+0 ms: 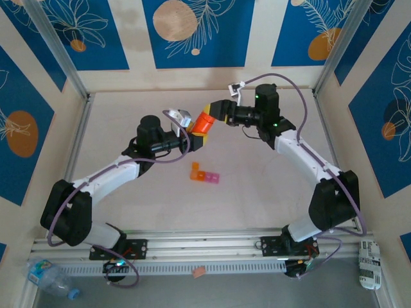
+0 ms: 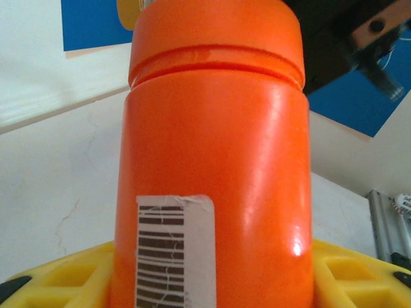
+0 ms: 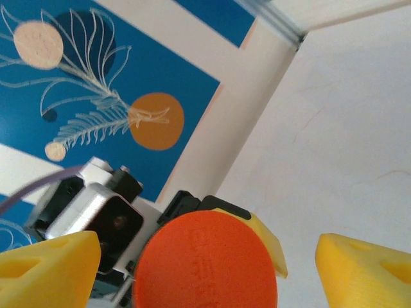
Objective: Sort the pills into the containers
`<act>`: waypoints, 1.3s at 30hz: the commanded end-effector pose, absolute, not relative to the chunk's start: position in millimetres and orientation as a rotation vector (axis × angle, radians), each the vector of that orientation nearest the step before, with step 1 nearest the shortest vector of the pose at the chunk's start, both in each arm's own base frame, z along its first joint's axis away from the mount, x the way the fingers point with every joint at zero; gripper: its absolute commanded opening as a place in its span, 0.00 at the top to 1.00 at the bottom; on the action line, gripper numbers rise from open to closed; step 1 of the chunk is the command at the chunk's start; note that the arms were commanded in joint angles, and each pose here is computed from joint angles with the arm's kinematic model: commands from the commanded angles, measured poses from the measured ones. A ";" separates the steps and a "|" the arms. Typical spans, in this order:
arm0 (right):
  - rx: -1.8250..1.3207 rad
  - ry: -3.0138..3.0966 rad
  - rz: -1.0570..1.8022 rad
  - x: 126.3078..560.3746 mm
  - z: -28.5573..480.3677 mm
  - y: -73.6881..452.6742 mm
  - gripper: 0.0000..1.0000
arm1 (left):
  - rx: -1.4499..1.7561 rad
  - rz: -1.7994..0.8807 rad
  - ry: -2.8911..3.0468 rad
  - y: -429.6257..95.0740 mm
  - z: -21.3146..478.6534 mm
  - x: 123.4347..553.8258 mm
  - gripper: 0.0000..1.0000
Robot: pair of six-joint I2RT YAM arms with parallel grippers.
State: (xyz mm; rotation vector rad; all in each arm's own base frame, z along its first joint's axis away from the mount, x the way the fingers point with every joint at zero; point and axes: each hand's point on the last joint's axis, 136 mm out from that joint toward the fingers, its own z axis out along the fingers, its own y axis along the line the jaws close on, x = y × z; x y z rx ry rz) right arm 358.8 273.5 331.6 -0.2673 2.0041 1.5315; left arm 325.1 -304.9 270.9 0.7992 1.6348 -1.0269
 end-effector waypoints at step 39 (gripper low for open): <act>-0.045 2.307 1.427 355.4 296.7 302.2 0.55 | 0.861 -0.766 1.637 -292.4 259.6 335.8 1.00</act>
